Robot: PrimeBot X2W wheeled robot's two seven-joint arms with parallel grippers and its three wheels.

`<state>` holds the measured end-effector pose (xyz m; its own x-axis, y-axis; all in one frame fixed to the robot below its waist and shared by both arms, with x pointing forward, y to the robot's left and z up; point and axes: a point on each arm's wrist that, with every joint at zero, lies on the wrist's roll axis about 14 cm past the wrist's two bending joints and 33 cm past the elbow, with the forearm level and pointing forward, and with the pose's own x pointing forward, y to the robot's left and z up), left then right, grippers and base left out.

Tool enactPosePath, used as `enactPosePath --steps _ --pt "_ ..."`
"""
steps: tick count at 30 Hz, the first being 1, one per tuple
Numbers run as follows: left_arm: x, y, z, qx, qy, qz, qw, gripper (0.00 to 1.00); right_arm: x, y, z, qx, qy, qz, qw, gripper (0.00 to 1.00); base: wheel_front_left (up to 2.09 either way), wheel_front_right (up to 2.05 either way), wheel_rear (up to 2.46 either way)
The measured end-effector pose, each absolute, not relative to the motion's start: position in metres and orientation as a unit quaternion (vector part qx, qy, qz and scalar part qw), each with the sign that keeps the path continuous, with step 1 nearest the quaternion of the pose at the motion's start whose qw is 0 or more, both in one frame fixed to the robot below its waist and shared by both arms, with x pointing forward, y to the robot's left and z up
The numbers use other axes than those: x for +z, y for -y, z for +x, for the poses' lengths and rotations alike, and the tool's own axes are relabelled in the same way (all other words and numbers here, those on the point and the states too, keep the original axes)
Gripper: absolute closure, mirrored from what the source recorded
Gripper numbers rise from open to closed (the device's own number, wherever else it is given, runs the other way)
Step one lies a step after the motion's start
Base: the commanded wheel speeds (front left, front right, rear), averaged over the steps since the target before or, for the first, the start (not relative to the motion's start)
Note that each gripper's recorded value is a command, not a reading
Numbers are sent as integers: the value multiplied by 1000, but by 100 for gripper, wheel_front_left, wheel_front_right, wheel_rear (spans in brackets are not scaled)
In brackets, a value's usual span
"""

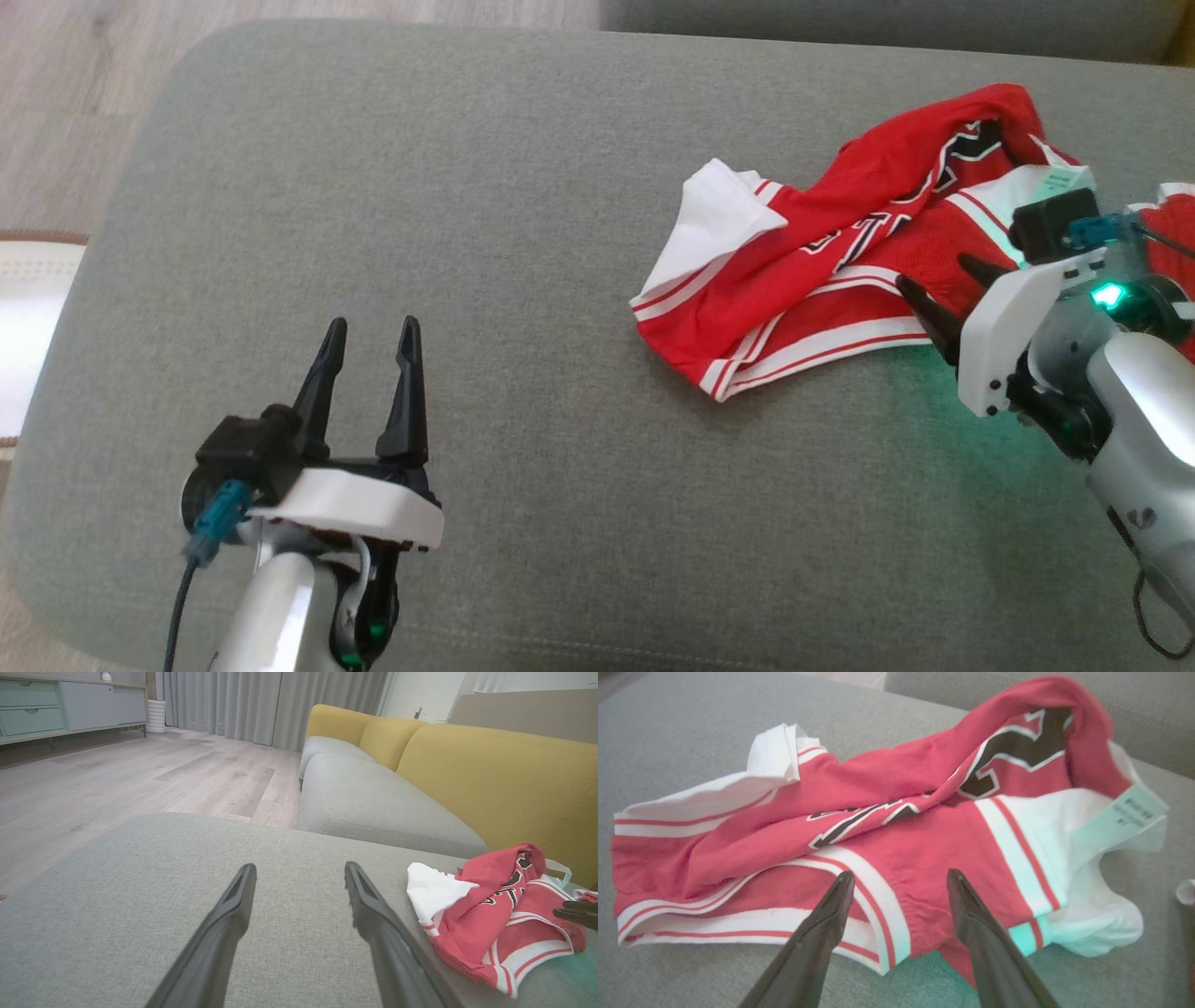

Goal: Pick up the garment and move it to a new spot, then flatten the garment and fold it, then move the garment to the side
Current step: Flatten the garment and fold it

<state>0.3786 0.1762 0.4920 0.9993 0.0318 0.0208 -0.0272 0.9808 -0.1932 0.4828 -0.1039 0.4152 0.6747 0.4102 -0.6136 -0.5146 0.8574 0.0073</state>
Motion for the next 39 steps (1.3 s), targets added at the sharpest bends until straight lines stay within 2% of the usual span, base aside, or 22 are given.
enactPosePath --steps 8,9,10,11,12,20,25,30,39 --pt "488 -185 374 29 6 -95 995 0 381 112 471 244 -403 -125 873 0 0 0 0" --pt "488 -187 374 31 6 -95 995 0 376 112 468 243 -415 -129 867 11 0 0 0" --pt "488 -188 373 33 6 -94 995 0 373 112 467 243 -424 -134 862 30 0 0 0" --pt "488 -189 372 35 6 -94 995 0 372 111 466 244 -430 -138 858 56 0 0 0" --pt "488 -190 372 36 6 -94 995 0 372 109 466 246 -430 -141 857 98 0 0 0" --pt "493 -191 369 39 14 -97 994 0 398 99 475 254 -386 -152 874 100 0 0 0" --pt "496 -190 362 39 18 -99 994 0 439 69 464 299 -351 -141 876 100 0 0 0" --pt "496 -189 354 35 20 -101 994 0 458 38 418 367 -361 -112 850 100 0 0 0" --pt "497 -195 349 40 21 -99 994 0 438 -14 341 465 -426 -94 770 100 0 0 0"
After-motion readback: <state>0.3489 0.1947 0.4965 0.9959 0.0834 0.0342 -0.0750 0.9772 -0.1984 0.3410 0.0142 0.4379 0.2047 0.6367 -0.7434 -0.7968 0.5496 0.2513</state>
